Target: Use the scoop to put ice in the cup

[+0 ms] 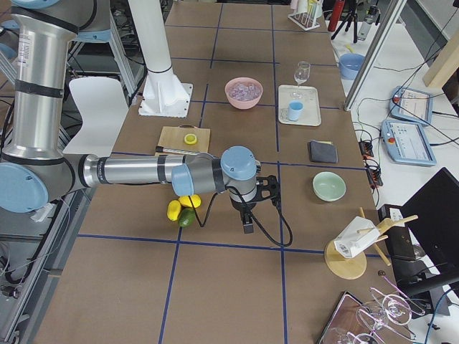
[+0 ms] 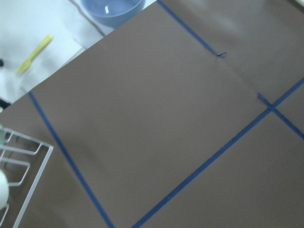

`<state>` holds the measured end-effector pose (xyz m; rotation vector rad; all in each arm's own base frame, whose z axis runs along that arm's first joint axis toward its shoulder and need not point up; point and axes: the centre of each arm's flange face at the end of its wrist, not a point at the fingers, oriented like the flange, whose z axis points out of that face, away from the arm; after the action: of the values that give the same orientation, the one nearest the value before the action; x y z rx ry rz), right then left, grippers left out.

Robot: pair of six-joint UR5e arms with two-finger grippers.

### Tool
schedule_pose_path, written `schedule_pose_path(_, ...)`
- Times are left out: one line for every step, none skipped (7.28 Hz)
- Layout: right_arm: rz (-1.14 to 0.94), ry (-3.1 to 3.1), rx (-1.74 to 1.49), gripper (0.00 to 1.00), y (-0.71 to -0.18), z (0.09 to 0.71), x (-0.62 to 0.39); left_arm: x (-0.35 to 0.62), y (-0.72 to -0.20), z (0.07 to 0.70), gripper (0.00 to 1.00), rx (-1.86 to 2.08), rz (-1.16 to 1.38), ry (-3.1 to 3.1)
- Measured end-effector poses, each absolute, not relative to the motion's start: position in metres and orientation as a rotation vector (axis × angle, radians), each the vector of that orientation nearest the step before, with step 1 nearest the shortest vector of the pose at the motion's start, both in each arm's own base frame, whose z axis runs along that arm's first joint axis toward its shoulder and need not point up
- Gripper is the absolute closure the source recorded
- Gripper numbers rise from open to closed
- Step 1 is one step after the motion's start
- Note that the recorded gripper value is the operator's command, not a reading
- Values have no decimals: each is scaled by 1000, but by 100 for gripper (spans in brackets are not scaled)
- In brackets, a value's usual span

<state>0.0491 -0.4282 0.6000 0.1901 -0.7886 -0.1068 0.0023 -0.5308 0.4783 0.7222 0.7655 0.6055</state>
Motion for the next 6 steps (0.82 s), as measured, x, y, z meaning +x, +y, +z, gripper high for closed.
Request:
schedule_pose_path(-111, -788, 199, 0, -428, 600, 49, 43, -528, 465, 0, 794, 706, 785)
schedule_pose_path(-114, -788, 207, 0, -427, 600, 49, 82, -522, 454, 0, 843, 788, 815)
schedule_pose_path(-116, -788, 212, 0, -426, 600, 49, 120, -516, 439, 0, 886, 854, 852)
schedule_pose_path(-117, -788, 216, 0, -426, 599, 49, 165, -511, 417, 0, 914, 919, 906)
schedule_pose_path(-120, -788, 220, 0, -426, 598, 49, 215, -505, 393, 0, 907, 961, 973)
schedule_pose_path(-124, -788, 227, 0, -427, 597, 49, 261, -499, 374, 0, 891, 989, 1022)
